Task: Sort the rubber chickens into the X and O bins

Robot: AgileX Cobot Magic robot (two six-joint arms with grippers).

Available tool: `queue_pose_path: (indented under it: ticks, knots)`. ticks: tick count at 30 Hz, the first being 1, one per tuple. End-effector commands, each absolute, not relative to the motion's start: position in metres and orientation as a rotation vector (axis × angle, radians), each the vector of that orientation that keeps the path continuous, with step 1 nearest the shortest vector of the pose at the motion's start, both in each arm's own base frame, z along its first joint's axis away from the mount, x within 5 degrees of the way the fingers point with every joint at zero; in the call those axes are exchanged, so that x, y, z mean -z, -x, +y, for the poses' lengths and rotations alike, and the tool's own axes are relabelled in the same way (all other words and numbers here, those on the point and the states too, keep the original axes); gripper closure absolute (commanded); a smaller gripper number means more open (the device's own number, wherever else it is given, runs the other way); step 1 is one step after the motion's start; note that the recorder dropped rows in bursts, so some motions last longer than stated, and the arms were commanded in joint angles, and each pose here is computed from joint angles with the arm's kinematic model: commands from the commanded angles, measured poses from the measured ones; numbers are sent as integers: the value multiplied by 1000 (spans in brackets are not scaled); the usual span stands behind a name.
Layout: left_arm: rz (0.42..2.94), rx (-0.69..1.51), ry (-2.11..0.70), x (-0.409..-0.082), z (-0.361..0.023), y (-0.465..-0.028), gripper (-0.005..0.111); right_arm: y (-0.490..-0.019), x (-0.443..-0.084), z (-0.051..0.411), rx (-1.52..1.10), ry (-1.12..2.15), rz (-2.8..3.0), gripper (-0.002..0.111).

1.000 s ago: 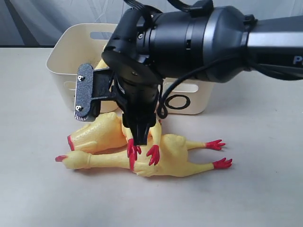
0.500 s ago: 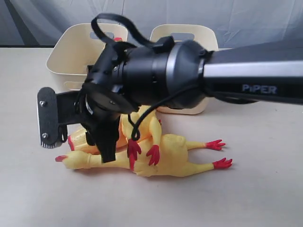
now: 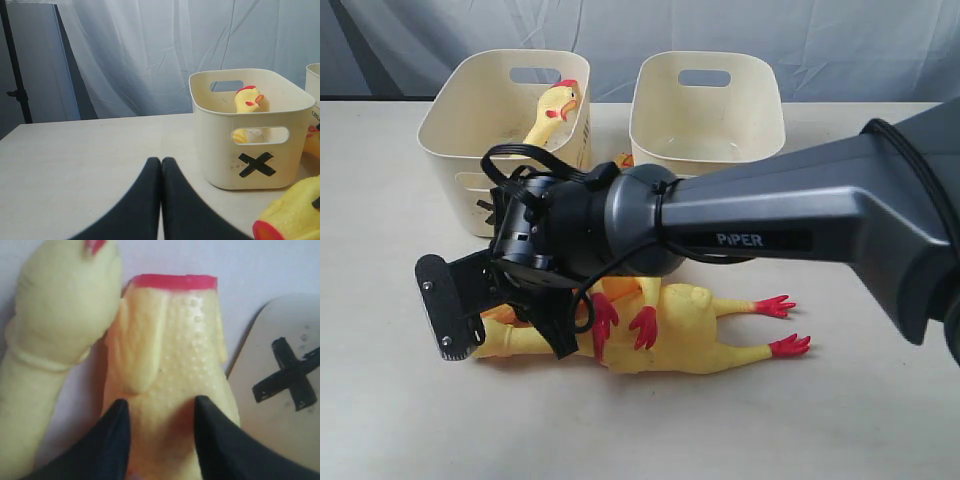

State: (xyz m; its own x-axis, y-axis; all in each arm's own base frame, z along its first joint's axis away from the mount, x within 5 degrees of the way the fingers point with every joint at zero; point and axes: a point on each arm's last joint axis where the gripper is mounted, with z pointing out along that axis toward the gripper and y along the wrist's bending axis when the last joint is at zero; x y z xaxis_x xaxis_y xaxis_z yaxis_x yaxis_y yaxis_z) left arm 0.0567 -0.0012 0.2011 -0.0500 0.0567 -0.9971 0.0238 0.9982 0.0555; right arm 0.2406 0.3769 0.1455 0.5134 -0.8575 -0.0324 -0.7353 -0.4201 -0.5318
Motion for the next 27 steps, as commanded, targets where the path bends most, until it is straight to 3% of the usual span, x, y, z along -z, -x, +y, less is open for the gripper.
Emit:
queue_pose_path:
  ticks: [1, 3, 5, 10, 11, 17, 27]
  knots:
    - [1617, -21, -57, -201, -1, -56, 107, -243, -131, 375, 358, 2308, 1302, 99]
    - [1617, -21, -57, -201, -1, -56, 107, -243, -133, 376, 353, 2294, 1298, 102]
    - [1617, -21, -57, -201, -1, -56, 107, -242, -138, 378, 337, 2265, 1297, 93]
    - [1617, -21, -57, -201, -1, -56, 107, -240, -149, 385, 303, 2202, 1320, 39]
    - [1617, -21, -57, -201, -1, -56, 107, -240, -151, 386, 296, 2182, 1337, 35]
    - [1617, -21, -57, -201, -1, -56, 107, -245, -159, 391, 302, 2144, 1339, 58]
    - [1617, -21, -57, -201, -1, -56, 107, -260, -163, 387, 308, 2098, 1323, 49]
